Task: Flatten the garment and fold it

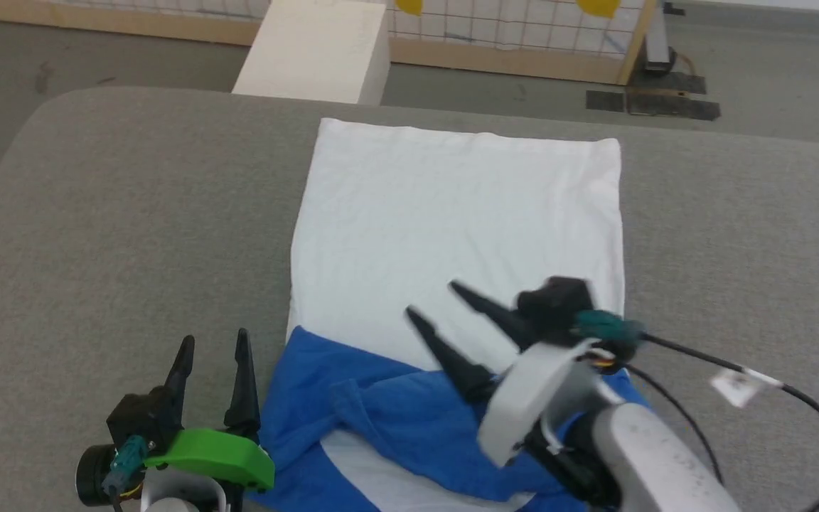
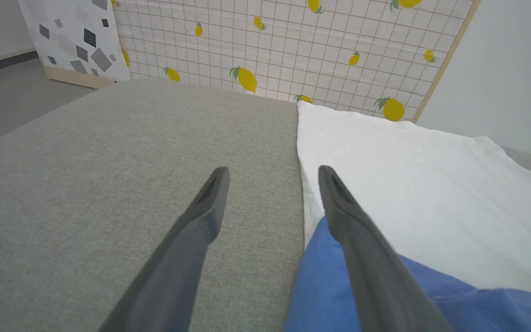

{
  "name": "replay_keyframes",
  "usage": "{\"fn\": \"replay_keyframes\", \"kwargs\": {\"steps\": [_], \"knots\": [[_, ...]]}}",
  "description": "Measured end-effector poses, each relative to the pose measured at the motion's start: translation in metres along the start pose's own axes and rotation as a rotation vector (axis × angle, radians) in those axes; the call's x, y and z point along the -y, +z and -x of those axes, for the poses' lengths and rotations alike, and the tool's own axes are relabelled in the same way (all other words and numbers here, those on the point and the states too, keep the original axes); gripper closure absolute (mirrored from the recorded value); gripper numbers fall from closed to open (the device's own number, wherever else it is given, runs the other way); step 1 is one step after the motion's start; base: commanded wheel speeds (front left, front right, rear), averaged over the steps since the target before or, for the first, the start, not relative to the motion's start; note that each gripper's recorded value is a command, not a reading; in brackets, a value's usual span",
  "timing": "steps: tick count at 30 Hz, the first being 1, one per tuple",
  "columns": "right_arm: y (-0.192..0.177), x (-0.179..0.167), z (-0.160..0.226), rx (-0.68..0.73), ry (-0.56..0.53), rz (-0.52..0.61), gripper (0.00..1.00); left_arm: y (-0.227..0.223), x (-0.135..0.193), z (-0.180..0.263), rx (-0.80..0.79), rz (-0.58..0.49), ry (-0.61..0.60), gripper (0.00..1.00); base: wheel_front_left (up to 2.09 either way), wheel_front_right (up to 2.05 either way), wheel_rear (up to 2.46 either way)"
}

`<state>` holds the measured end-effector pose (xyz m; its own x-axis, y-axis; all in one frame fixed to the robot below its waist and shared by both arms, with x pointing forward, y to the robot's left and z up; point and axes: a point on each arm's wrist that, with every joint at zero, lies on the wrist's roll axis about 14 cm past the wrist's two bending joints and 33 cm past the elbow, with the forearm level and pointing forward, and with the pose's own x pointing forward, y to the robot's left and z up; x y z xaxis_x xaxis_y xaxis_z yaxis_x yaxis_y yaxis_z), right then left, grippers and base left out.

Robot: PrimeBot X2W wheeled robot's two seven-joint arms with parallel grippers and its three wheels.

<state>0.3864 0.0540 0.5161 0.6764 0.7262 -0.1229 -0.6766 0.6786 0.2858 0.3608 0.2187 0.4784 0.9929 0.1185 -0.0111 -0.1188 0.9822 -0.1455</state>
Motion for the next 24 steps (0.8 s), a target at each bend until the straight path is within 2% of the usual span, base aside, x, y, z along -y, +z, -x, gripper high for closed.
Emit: {"fn": "replay_keyframes", "kwargs": {"steps": [7,14,20,24], "knots": [[0.041,0.077,0.064,0.228,-0.308,0.05,0.0,0.009,0.027,-0.031,-0.003,-0.047,-0.132,0.0,0.0,0.0,0.0],[0.035,0.139,0.126,0.247,-0.574,0.079,0.0,0.037,0.06,-0.1,-0.027,-0.147,-0.286,0.0,0.0,0.0,0.0],[0.019,0.167,0.143,0.216,-0.667,0.044,0.0,0.044,0.074,-0.166,-0.158,-0.22,-0.338,0.0,0.0,0.0,0.0],[0.008,0.18,0.143,0.196,-0.692,0.015,0.0,0.039,0.079,-0.207,-0.282,-0.226,-0.335,0.0,0.0,0.0,0.0]]}}
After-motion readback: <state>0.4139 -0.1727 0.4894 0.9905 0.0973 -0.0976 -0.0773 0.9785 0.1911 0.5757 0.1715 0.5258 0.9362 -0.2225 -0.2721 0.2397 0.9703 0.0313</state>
